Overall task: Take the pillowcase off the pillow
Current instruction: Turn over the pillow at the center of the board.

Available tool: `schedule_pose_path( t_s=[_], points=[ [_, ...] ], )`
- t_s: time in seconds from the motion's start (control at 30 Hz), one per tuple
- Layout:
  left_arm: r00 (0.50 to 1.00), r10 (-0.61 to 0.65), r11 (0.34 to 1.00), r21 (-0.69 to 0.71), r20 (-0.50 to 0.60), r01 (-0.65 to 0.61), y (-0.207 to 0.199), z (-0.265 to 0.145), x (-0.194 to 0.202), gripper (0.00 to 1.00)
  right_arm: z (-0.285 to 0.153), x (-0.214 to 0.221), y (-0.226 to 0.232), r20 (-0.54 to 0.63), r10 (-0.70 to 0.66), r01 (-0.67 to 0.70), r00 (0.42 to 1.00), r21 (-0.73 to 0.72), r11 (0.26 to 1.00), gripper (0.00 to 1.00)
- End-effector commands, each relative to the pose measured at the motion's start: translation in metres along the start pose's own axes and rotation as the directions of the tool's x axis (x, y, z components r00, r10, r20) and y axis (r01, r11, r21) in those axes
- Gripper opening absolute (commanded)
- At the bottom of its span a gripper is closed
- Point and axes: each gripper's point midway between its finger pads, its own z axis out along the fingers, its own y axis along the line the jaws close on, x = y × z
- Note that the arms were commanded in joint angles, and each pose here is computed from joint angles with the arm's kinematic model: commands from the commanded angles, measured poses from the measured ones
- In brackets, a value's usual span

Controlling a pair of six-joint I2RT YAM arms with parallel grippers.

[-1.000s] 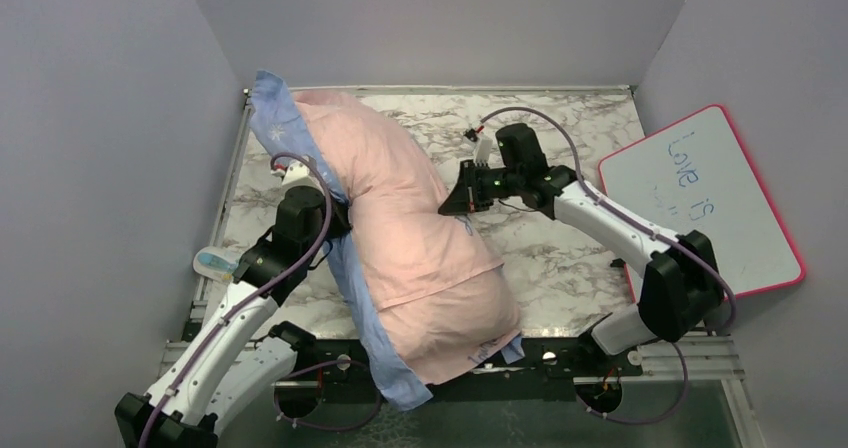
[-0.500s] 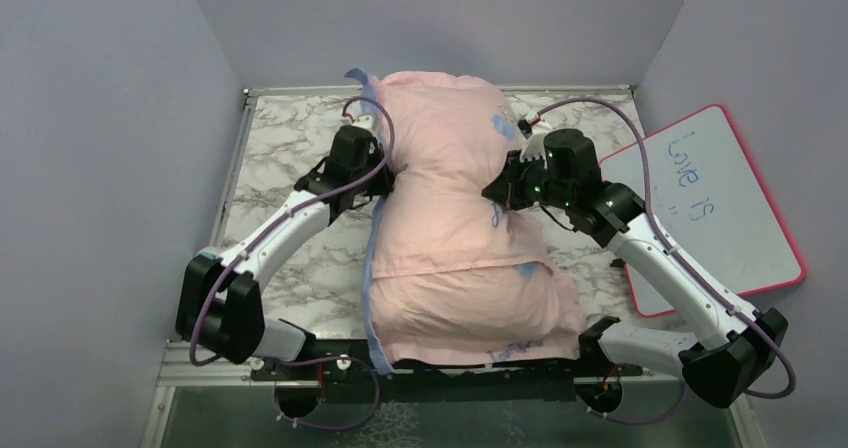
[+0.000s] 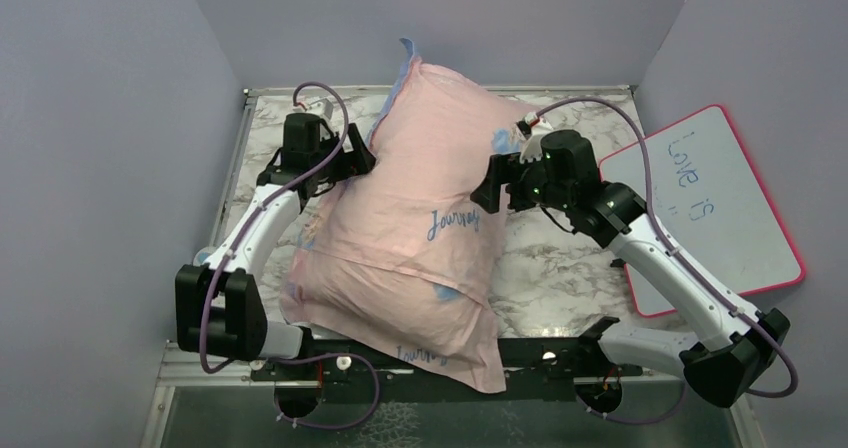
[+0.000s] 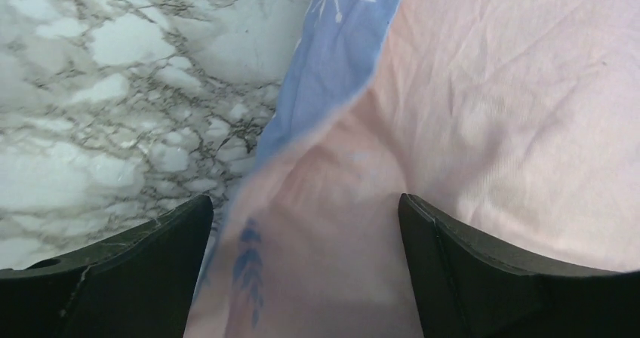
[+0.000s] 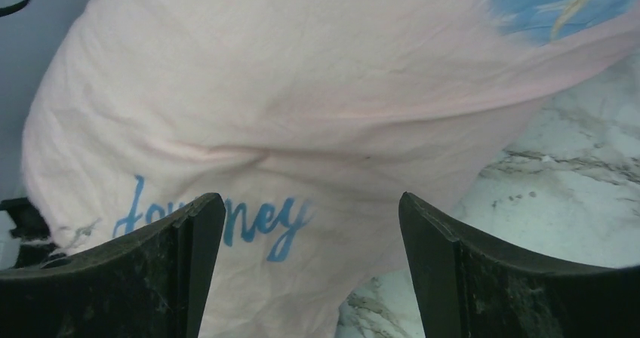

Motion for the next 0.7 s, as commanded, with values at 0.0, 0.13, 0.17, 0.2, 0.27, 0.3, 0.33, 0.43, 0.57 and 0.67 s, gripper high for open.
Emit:
schedule_pose_path(
  t_s=[0.0, 0.13, 0.17, 0.2, 0.27, 0.3, 0.33, 0.43, 0.57, 0.67],
  points=[
    [0.998, 0.055, 0.995, -0.085, 0.035, -0.052, 0.011, -0.044, -0.004, 0.98, 0.002, -0.013, -0.042, 0.042, 0.02, -0.03, 0.999, 0.255, 0.966, 0.93],
    [0.997, 0.077, 0.996, -0.037, 0.019, -0.076, 0.001, -0.069, 0.006, 0.99, 0.013, -0.008, -0.073, 0.09, 0.196, -0.215, 0.976, 0.339, 0.916, 1.0],
    [0.996, 0.087, 0.996, -0.015, 0.015, -0.087, -0.003, -0.074, 0.009, 0.99, 0.018, -0.005, -0.079, 0.076, 0.263, -0.274, 0.962, 0.306, 0.912, 1.0],
    [0.996, 0.092, 0.996, 0.006, 0.011, -0.092, -0.007, -0.079, 0.012, 0.99, 0.023, -0.003, -0.081, 0.058, 0.321, -0.325, 0.945, 0.258, 0.91, 1.0],
    [0.995, 0.098, 0.993, 0.065, 0.0, -0.098, -0.018, -0.086, 0.018, 0.99, 0.034, 0.001, -0.084, 0.036, 0.402, -0.403, 0.915, 0.153, 0.902, 1.0],
    [0.995, 0.094, 0.991, 0.098, -0.009, -0.093, -0.023, -0.088, 0.021, 0.99, 0.04, 0.002, -0.085, 0.03, 0.429, -0.43, 0.903, 0.099, 0.897, 1.0],
    [0.996, 0.091, 0.988, 0.128, -0.023, -0.087, -0.028, -0.088, 0.026, 0.99, 0.044, 0.002, -0.083, 0.024, 0.455, -0.455, 0.89, 0.035, 0.89, 1.0],
    [0.99, 0.085, 0.974, 0.219, -0.111, -0.059, -0.035, -0.079, 0.049, 0.99, 0.064, 0.01, -0.066, -0.082, 0.5, -0.507, 0.862, -0.176, 0.844, 1.0],
    [0.958, 0.069, 0.947, 0.32, -0.278, 0.025, -0.04, -0.062, 0.085, 0.97, 0.094, 0.04, -0.047, -0.32, 0.536, -0.622, 0.781, -0.335, 0.707, 0.87],
    [0.948, 0.082, 0.93, 0.366, -0.307, 0.038, -0.047, -0.053, 0.087, 0.79, 0.091, 0.036, -0.033, -0.344, 0.53, -0.631, 0.775, -0.464, 0.622, 0.47]
  ],
)
